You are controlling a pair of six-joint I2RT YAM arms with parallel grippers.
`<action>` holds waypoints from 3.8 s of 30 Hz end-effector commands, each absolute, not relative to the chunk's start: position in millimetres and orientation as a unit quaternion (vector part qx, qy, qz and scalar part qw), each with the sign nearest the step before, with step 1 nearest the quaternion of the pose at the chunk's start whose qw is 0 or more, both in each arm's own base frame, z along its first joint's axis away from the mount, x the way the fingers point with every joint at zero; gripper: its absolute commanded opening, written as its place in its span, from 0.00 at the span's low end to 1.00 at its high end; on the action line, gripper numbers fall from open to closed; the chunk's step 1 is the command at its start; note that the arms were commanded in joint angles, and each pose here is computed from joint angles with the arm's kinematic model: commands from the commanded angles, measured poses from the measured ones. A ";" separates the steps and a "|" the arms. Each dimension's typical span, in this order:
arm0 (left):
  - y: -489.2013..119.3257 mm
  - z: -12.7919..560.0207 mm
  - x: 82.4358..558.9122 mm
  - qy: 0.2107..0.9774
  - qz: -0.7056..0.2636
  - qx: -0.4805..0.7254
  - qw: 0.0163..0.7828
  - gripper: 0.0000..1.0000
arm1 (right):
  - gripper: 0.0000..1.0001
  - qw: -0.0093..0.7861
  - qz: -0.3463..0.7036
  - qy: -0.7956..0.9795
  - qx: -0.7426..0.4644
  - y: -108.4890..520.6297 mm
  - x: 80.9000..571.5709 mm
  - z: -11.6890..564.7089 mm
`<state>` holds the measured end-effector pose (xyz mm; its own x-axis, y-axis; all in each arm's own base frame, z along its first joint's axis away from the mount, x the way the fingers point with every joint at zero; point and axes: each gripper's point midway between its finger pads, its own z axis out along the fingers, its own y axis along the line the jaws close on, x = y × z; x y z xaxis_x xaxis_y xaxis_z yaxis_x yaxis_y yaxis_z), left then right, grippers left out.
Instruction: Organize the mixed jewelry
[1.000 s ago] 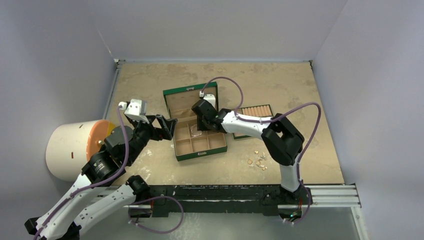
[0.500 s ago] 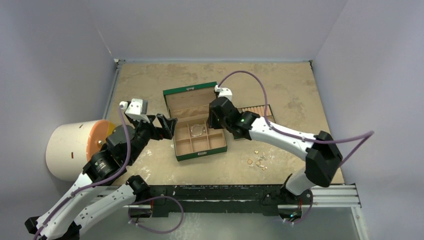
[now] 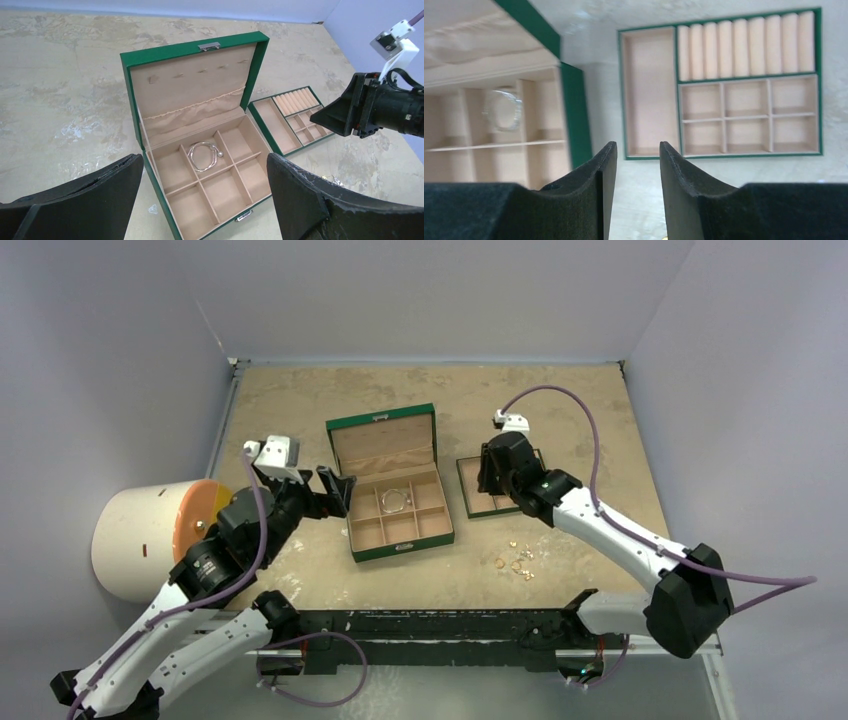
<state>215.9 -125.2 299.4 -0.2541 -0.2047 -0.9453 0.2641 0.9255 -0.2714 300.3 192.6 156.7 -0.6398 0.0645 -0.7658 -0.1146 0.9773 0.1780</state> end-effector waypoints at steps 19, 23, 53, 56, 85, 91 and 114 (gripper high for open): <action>-124.9 300.8 222.5 0.766 -0.184 0.011 0.616 0.94 | 0.40 0.346 0.056 0.937 -0.002 157.0 343.0 65.3; -125.2 300.7 222.2 0.766 -0.185 0.011 0.616 0.94 | 0.40 0.345 0.049 0.937 0.001 155.3 352.3 58.1; -122.9 302.2 222.7 0.764 -0.183 0.008 0.618 0.94 | 0.25 0.336 -0.003 0.942 0.006 142.0 363.9 38.8; -123.2 302.9 222.8 0.764 -0.185 0.009 0.618 0.94 | 0.24 0.337 -0.007 0.941 0.005 141.9 365.6 38.5; -117.5 309.0 218.6 0.756 -0.192 0.001 0.626 0.94 | 0.00 0.375 -0.002 0.927 -0.003 144.5 337.9 103.6; -114.8 312.4 216.7 0.751 -0.195 -0.004 0.630 0.94 | 0.00 0.391 0.002 0.920 -0.023 156.4 314.6 133.6; -76.5 322.3 214.4 0.735 -0.157 -0.080 0.655 0.94 | 0.00 0.394 0.053 0.914 -0.078 294.8 256.7 182.4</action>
<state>214.3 -91.9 310.6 -0.1821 -0.2697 -0.9456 0.1503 0.9427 -0.2978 246.5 279.9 163.5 -0.7037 -0.1682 -0.6903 -0.2452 0.9694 0.0138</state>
